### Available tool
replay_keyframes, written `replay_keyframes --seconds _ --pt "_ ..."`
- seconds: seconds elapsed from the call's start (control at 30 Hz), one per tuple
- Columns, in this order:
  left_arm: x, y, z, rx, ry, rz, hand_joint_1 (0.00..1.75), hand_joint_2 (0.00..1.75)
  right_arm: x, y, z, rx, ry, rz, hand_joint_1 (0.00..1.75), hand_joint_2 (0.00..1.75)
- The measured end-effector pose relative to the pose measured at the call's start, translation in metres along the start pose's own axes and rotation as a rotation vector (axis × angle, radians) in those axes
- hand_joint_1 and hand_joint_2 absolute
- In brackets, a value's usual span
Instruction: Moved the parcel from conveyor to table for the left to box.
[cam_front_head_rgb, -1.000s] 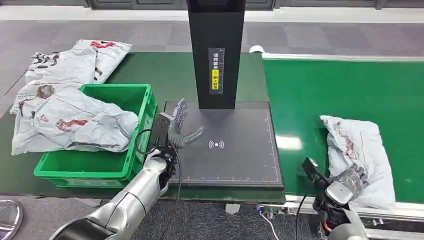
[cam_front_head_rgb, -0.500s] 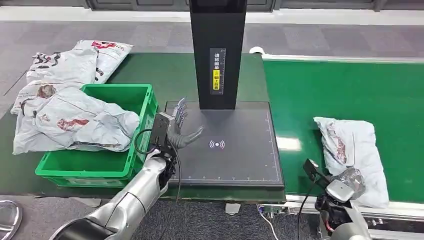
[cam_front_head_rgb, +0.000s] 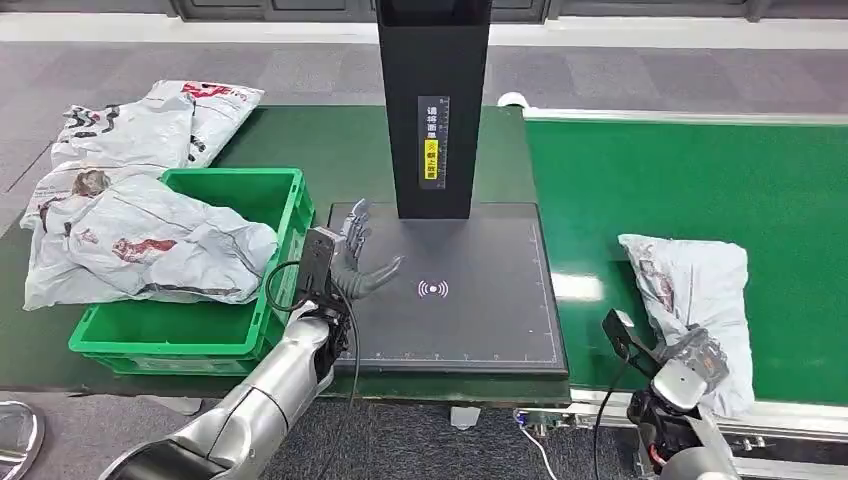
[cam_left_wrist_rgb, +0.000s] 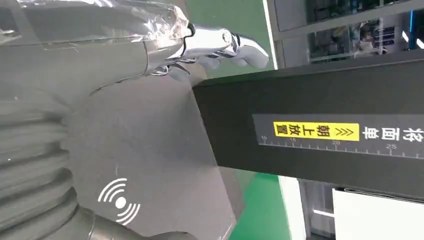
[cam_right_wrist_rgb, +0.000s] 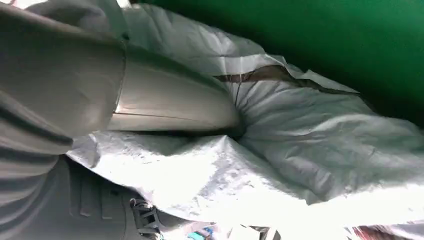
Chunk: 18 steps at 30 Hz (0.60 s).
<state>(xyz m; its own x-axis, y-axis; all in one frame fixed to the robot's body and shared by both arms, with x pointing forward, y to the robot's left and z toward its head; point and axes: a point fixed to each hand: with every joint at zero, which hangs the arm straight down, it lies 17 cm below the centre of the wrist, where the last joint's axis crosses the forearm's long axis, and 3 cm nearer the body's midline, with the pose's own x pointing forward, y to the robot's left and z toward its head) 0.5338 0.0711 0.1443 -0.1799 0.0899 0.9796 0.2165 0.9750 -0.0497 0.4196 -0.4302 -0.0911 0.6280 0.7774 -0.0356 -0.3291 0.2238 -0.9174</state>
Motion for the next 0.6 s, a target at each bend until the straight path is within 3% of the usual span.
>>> replay_keyframes --seconds 0.2,0.23,0.27,0.3,0.43,0.6 --pt "-0.001 0.001 0.001 0.007 0.000 -0.002 0.00 1.75 0.004 -0.007 -0.001 -0.030 -0.017 -0.024 1.75 1.75" --pt "-0.001 0.005 0.001 0.019 -0.002 -0.005 0.00 1.75 0.013 -0.025 -0.003 -0.106 -0.059 -0.084 1.75 1.75" --pt "-0.002 0.015 0.005 0.051 -0.011 -0.023 0.00 1.75 0.042 -0.092 -0.002 -0.327 -0.192 -0.276 1.75 1.75" --pt "-0.003 0.017 0.006 0.057 -0.015 -0.032 0.00 1.75 0.053 -0.117 0.003 -0.397 -0.250 -0.333 1.75 1.75" --pt "-0.004 0.022 0.009 0.075 -0.022 -0.060 0.00 1.75 0.093 -0.187 0.032 -0.573 -0.411 -0.440 1.75 1.75" --pt "-0.003 0.022 0.009 0.074 -0.034 -0.082 0.00 1.75 0.146 -0.243 0.087 -0.723 -0.591 -0.474 1.75 1.75"
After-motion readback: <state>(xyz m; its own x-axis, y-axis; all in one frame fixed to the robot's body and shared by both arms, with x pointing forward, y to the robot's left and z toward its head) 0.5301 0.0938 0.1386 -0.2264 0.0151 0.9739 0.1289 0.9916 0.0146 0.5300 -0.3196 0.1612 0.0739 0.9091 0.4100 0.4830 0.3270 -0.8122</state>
